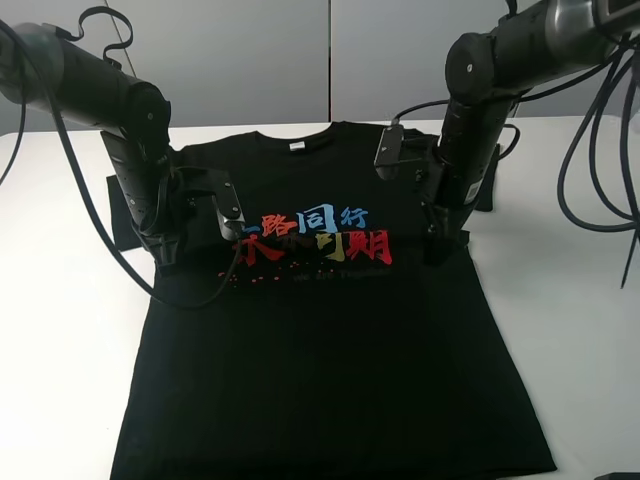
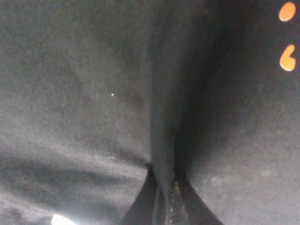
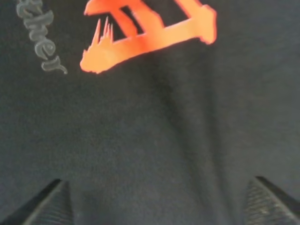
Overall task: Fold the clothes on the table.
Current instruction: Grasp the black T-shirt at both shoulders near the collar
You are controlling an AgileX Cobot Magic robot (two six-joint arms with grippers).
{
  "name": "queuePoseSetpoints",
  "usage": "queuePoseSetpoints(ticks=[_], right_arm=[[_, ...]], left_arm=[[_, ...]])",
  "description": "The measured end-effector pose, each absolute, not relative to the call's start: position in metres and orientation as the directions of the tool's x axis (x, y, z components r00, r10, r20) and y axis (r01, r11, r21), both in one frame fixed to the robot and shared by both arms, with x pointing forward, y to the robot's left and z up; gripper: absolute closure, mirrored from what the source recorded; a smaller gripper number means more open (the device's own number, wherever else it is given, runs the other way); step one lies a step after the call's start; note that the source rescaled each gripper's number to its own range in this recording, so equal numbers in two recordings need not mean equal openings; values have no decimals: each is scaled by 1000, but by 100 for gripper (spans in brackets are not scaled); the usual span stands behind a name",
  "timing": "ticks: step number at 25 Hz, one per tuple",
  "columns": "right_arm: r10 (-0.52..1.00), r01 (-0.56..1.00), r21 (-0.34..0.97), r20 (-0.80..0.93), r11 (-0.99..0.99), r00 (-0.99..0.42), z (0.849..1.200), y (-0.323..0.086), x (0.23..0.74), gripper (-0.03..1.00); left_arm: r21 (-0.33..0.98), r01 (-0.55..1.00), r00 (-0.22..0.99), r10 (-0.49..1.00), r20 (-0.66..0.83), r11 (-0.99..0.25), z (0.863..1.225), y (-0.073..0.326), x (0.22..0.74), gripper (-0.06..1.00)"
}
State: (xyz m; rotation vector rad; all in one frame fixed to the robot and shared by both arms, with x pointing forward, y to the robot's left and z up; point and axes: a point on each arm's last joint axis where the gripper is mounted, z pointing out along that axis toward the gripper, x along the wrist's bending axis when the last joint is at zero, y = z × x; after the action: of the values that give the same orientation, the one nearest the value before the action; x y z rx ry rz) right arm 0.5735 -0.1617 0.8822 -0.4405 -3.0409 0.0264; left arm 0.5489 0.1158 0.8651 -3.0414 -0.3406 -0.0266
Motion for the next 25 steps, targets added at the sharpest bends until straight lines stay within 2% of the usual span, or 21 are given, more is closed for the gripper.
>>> queuePoseSetpoints(ticks=[4,22,25], right_arm=[[276,273,-49,77,961,-958,871,-162,574,23],[275,275,-19,6,961,-961,864,-161,583,23],[275,275,-18,5,961,-961,864,-161,583,28]], left_arm=[[-79,221,975,220,26,-972,865,116,549,94],[-78,226,974,224,27,-971,865,116,549,94],[-78,227,974,226,27,-971,865,116,549,94]])
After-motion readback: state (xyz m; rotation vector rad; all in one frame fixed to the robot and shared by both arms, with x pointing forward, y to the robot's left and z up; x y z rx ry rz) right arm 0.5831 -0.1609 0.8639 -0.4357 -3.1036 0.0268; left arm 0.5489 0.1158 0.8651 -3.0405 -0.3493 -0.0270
